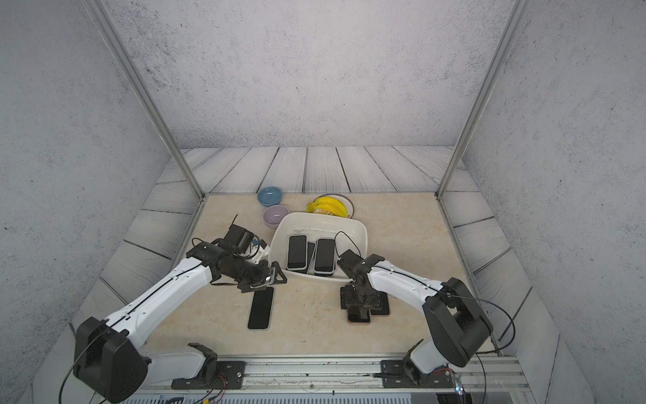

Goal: Take the phone out of the storage box
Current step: Place the phone at the center of the board.

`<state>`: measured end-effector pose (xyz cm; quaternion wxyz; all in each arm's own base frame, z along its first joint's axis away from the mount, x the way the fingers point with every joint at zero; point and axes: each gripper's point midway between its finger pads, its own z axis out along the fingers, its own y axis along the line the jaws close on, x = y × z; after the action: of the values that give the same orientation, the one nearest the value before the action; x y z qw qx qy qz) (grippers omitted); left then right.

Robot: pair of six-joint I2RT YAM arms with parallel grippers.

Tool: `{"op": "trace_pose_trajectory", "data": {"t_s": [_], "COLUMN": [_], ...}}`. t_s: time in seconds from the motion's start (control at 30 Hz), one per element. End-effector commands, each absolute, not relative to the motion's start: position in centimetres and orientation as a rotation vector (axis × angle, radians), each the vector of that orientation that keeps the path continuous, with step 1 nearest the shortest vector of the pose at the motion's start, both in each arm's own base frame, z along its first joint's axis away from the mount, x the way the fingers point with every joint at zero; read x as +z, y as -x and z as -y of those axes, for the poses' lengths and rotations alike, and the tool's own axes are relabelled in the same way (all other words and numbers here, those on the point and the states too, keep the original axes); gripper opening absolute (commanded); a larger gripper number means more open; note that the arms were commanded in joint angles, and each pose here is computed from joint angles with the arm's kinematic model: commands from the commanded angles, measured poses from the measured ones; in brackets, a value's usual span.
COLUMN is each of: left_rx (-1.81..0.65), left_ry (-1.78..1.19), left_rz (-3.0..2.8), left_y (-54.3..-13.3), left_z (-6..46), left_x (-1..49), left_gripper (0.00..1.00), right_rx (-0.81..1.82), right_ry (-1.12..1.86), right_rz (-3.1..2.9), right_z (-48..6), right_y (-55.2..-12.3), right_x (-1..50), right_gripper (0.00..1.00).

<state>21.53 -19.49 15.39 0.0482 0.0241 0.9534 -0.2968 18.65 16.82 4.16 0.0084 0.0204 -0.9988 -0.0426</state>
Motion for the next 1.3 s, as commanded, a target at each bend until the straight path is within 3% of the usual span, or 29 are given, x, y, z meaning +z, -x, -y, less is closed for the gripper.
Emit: {"op": "trace_pose_trajectory", "data": {"t_s": [0.0, 0.5, 1.27], "left_rx": [-0.875, -0.865, -0.862], "left_ry": [-0.072, -0.053, -0.045], "left_rz": [-2.93, -2.93, -2.932], "left_y": [-21.0, -20.7, -21.0], "left_z": [18.9, 18.6, 18.7], "left_x": [14.8, 14.6, 14.4], "left_gripper": [0.93, 0.93, 0.93], "right_rx": [-0.089, -0.106, -0.04], "right_ry": [-0.105, -0.096, -0.106], "right_rz": [3.023, 2.989, 2.954], "right_z": [-16.6, -17.8, -16.8], "right_y": [-17.1, -16.1, -15.3], "right_x": [2.0, 1.2, 0.6], "right_gripper": [0.75, 0.76, 0.95]}}
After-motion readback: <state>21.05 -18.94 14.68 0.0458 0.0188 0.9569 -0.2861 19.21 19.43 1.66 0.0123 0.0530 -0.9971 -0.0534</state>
